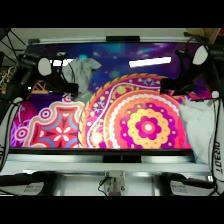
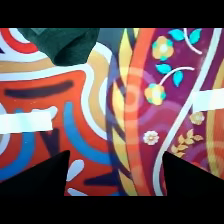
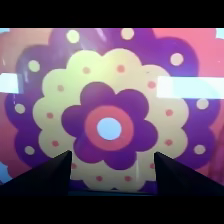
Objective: Fold the shirts.
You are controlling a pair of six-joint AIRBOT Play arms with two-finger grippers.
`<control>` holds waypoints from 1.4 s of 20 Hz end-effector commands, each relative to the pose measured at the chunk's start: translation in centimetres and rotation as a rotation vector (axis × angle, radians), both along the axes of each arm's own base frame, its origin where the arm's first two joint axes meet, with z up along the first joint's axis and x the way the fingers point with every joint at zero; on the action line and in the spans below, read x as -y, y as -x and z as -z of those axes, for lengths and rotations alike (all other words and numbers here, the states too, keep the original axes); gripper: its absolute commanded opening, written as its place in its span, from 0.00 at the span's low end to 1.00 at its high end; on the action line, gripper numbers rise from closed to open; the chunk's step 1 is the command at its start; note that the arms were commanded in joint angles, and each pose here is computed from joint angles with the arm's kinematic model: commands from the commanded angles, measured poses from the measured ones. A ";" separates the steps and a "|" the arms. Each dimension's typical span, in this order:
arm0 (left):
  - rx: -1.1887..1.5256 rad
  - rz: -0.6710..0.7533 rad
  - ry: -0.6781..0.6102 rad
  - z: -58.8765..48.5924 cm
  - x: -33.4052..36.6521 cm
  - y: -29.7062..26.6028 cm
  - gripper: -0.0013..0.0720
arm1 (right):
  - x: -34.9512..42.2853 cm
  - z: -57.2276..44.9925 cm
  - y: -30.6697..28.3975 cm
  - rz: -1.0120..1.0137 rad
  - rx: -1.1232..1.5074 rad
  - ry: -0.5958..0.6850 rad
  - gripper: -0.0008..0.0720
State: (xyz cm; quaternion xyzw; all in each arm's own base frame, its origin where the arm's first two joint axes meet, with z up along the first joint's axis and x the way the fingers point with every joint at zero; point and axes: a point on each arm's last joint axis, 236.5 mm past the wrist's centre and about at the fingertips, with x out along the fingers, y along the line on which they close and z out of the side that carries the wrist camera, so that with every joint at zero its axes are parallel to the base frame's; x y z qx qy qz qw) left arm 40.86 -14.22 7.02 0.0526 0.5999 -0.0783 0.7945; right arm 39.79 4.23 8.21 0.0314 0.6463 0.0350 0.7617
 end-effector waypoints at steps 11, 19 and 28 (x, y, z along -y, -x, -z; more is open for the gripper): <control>-0.001 0.000 0.000 0.0 0.0 0.0 0.93 | 0.0 0.0 0.0 -0.001 0.000 0.000 0.88; 0.119 -0.013 0.050 -0.7 1.1 -2.9 0.93 | 0.0 -0.5 -2.4 0.008 0.101 0.001 0.88; 0.421 -0.022 0.226 -4.1 4.8 -9.6 0.94 | -0.2 -1.2 -4.5 -0.010 0.199 -0.004 0.88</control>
